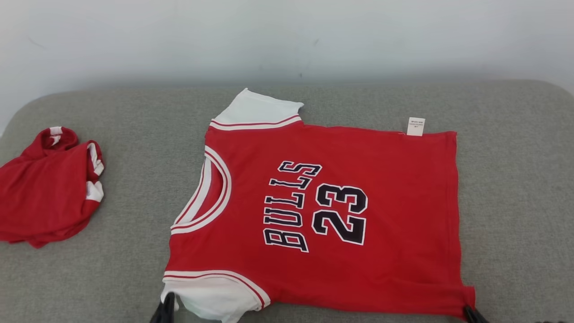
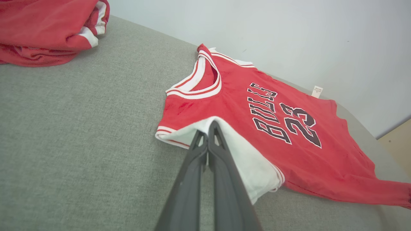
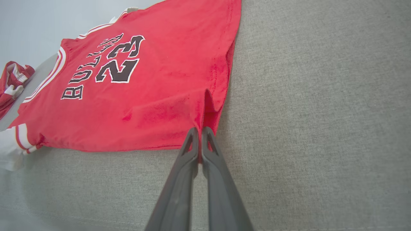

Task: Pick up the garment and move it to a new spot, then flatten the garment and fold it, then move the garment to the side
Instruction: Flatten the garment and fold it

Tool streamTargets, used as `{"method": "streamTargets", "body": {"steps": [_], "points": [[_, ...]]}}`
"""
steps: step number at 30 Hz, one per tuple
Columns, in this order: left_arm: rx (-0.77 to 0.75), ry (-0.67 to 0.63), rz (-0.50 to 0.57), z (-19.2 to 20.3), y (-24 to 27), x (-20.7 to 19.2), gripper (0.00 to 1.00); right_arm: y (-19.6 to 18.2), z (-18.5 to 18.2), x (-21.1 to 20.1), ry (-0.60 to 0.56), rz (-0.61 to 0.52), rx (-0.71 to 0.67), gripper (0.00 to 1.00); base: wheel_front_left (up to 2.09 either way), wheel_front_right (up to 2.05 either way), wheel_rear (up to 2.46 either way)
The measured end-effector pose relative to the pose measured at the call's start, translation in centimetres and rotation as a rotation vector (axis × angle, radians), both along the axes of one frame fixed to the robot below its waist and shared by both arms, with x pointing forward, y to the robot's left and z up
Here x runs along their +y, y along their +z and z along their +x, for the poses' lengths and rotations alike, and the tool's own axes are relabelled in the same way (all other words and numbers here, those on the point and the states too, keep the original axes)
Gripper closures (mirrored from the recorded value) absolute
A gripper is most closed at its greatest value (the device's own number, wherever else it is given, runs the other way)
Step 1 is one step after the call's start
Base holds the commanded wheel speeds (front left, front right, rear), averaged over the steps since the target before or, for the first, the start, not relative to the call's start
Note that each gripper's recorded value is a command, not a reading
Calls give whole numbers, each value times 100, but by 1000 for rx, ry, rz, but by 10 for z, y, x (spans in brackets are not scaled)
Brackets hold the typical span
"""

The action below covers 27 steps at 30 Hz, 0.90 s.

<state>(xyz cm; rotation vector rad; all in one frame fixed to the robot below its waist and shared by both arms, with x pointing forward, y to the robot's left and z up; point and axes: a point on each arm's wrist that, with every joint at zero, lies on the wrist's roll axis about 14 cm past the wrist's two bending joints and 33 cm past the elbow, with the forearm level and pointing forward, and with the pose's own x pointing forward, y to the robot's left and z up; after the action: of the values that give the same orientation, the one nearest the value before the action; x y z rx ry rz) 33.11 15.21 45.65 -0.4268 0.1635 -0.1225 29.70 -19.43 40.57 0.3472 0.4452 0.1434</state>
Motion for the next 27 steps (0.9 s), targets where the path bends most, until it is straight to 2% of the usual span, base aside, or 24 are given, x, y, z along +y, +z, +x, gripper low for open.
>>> {"method": "streamTargets", "body": {"steps": [7, 15, 19, 27], "points": [[-104, -118, 58, 43, 31, -13, 100, 24, 27, 1, -9, 26, -91, 100, 0, 0, 0], [-169, -256, 135, 107, 58, -34, 100, 36, 62, -3, -27, 52, -122, 100, 0, 0, 0], [-161, -301, 165, 131, 55, -46, 100, 40, 79, -12, -53, 44, -148, 100, 0, 0, 0], [-93, -334, 213, 171, 26, -55, 100, 25, 98, -23, -94, 34, -127, 100, 0, 0, 0]]}}
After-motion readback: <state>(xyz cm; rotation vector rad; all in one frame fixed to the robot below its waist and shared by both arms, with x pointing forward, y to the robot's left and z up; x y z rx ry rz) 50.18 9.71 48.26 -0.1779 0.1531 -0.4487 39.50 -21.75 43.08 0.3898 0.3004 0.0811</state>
